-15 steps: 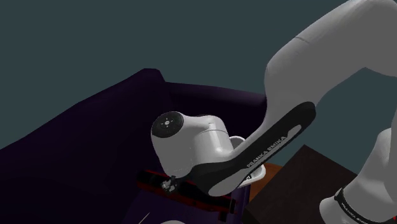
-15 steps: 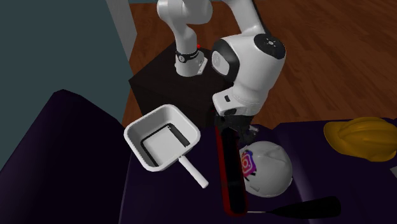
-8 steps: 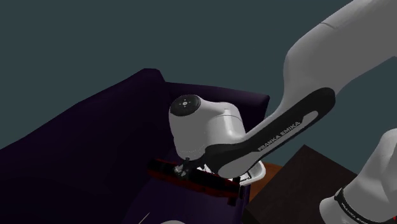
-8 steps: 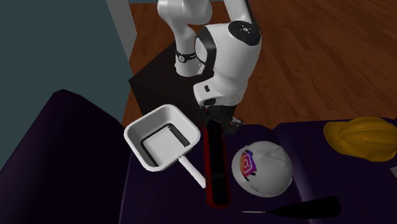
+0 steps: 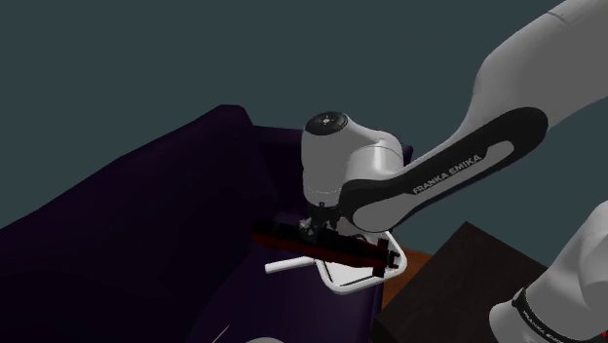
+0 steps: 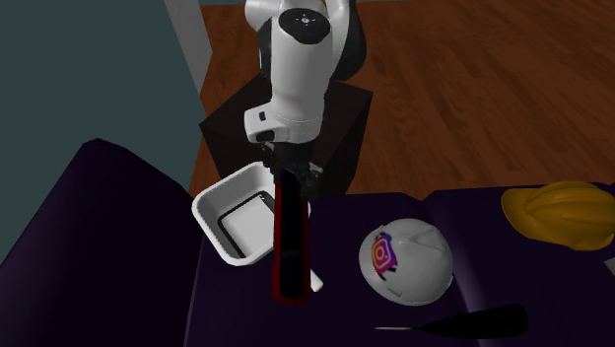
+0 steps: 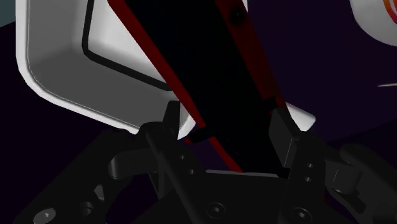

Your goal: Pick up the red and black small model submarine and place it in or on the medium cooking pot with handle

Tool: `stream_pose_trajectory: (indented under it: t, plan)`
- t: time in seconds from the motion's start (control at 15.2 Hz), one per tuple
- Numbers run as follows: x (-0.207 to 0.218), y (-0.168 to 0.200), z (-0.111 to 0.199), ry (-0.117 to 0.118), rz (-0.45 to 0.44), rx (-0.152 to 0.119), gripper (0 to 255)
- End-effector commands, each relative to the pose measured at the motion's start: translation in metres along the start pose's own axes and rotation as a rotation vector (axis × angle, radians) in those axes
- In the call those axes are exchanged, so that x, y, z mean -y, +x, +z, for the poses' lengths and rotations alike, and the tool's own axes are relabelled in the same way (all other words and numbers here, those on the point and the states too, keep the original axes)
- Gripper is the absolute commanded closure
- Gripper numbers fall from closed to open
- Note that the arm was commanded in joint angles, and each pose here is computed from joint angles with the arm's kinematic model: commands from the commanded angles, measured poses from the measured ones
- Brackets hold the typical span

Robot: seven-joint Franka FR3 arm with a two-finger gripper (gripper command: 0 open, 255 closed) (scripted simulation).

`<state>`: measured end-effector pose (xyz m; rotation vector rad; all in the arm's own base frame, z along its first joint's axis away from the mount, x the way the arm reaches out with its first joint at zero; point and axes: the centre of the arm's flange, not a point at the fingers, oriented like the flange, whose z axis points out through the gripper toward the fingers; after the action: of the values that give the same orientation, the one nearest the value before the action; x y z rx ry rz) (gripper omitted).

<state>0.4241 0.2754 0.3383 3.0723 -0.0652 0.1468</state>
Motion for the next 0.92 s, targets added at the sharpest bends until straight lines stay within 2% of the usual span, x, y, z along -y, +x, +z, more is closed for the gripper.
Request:
stream_pose_trajectory:
  t: [0.0,0.26,0.86]
  plan:
    - [-0.027,0.006,-0.004,0.002,-0.002,-0.002,255]
    - [-0.076,0.017,-0.008,0.002,-0.002,-0.002,255]
    - [-0.073,0.013,0.040,0.002,-0.002,-0.002,255]
